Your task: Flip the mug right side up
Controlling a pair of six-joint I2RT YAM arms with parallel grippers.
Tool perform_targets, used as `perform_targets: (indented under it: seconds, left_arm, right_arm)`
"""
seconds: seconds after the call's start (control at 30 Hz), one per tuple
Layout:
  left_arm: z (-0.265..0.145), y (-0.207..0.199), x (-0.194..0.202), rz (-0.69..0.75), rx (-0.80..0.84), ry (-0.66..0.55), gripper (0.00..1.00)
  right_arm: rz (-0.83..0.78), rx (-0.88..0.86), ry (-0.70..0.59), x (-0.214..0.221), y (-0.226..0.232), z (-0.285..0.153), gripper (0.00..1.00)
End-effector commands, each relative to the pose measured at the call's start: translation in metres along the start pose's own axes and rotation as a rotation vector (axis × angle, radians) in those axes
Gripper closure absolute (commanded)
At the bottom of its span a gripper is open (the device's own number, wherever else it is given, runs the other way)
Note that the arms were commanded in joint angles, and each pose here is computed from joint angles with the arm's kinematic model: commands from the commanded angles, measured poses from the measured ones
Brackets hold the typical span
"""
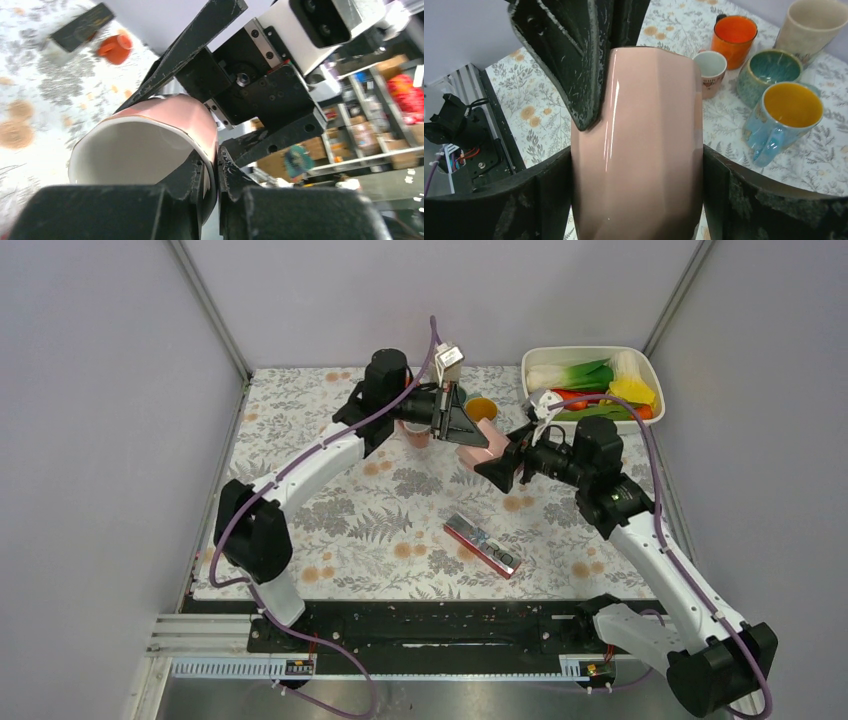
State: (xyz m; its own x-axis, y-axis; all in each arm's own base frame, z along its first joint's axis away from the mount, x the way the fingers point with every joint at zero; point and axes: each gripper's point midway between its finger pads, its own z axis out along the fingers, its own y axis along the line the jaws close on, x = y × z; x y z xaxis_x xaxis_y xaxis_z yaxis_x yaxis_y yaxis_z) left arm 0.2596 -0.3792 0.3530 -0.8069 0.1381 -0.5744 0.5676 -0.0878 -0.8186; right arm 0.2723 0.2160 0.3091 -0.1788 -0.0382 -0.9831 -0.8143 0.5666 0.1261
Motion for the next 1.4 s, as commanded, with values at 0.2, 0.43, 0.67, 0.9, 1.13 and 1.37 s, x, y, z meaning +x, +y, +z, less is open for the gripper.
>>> perform_targets:
  seconds: [0.2, 0.43, 0.67, 0.9, 1.13, 1.37]
  left_arm:
    - [-0.025, 0.113, 0.023, 0.307, -0.566, 0.124, 1.0]
    - [-0.045, 0.159, 0.025, 0.548, -0.776, 0.242, 1.0]
    - [-0.057, 0.175, 0.003, 0.862, -0.906, 0.368, 1.0]
    - [-0.045, 0.204, 0.018, 0.96, -0.878, 0.485, 1.0]
    - [-0.047, 0.238, 0.022, 0.955, -0.935, 0.56, 1.0]
    - [-0.05, 0.259, 0.024, 0.943, -0.975, 0.612, 1.0]
  right_arm:
    - [-0.007, 0.097, 0.094, 0.038, -0.029, 0.011, 0.01]
    - [-0.03, 0.124, 0.142, 0.047, -0.036, 0.008, 0.01]
    - [-0.055, 0.159, 0.137, 0.043, -0.035, -0.004, 0.01]
    - [-0.087, 0.437, 0.218, 0.056, -0.077, -0.035, 0.01]
    - [0.111, 0.729, 0.191, 0.058, -0.129, -0.076, 0.01]
    - [0.246, 1.126, 0.201, 0.07, -0.174, -0.14, 0.01]
